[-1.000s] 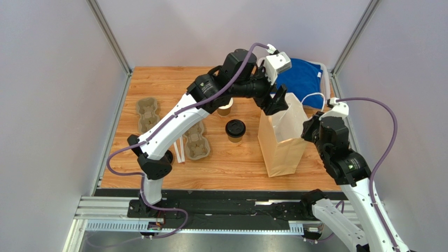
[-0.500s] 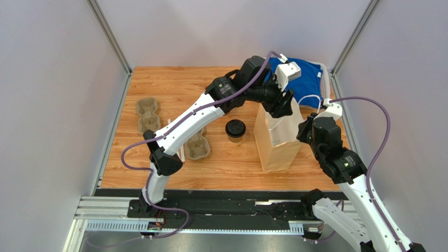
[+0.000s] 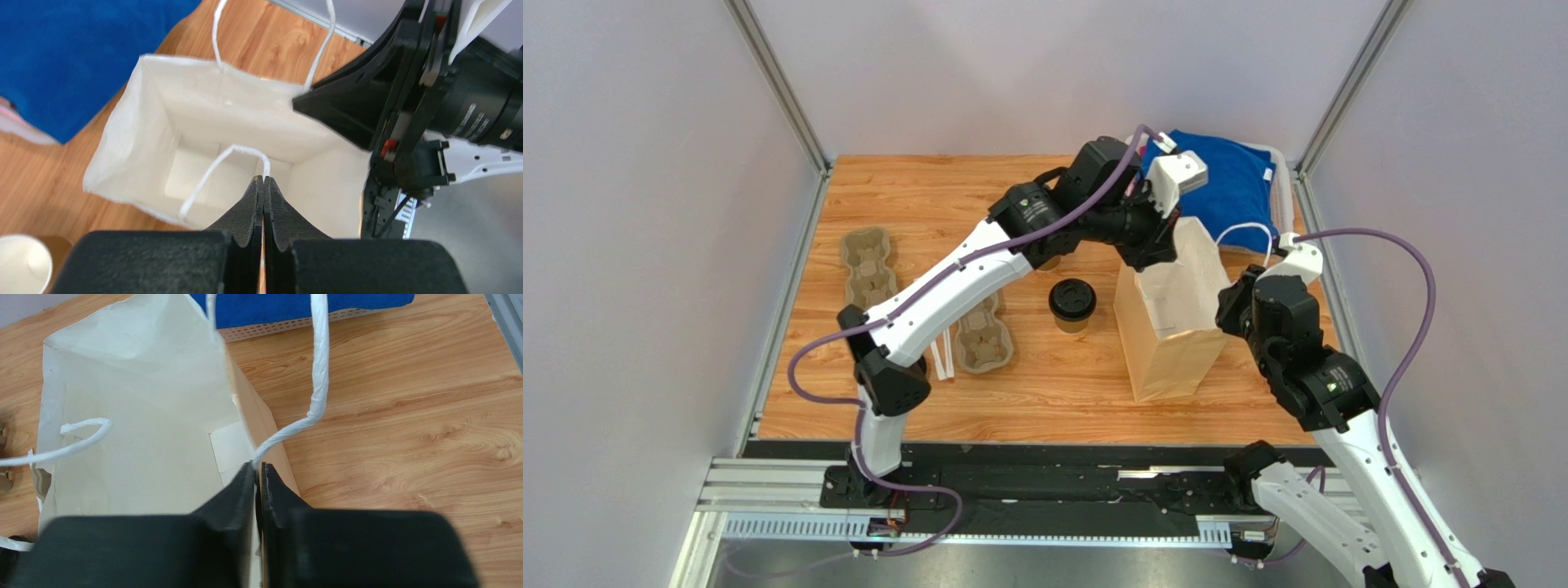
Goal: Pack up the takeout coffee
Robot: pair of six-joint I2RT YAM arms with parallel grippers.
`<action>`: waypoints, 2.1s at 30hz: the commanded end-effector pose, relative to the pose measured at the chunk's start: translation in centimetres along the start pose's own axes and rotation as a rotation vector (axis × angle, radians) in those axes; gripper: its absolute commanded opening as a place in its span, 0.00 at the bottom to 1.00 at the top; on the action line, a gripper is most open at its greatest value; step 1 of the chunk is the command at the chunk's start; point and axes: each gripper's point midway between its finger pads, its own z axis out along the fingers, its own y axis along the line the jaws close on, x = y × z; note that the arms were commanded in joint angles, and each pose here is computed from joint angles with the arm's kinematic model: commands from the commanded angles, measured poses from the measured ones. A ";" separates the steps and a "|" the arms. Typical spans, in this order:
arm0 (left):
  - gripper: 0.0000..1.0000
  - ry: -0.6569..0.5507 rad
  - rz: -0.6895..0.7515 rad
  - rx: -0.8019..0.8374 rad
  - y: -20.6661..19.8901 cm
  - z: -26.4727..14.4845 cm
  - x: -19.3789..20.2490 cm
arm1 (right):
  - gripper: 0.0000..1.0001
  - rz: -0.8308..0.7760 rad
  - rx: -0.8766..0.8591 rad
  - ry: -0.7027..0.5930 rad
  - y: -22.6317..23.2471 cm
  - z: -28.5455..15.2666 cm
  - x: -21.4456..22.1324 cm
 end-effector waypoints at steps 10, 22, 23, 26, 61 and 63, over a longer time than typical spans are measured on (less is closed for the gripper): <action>0.00 -0.182 0.038 0.059 -2.2 -8.8 -1.3 | 0.75 -0.169 -0.140 -0.189 1.7 -6.0 -8.2; 0.00 -0.095 0.249 0.323 -6.2 -10.8 -0.5 | 0.84 -0.516 -0.374 -0.427 7.2 -9.7 -16.0; 0.00 -0.083 0.233 0.309 -5.9 -10.6 0.0 | 0.83 -0.525 -0.376 -0.429 7.4 -9.6 -16.3; 0.32 -0.126 0.165 0.224 -4.9 -10.6 -0.5 | 0.81 -0.549 -0.348 -0.378 7.4 -8.0 -15.6; 0.00 -0.152 -0.084 0.191 -3.3 -5.2 -2.9 | 0.00 -0.374 -0.260 0.053 2.0 -2.6 -8.7; 0.00 -0.170 -0.076 0.198 -3.3 -6.7 -3.3 | 0.00 -0.353 -0.259 0.061 1.8 -3.7 -8.2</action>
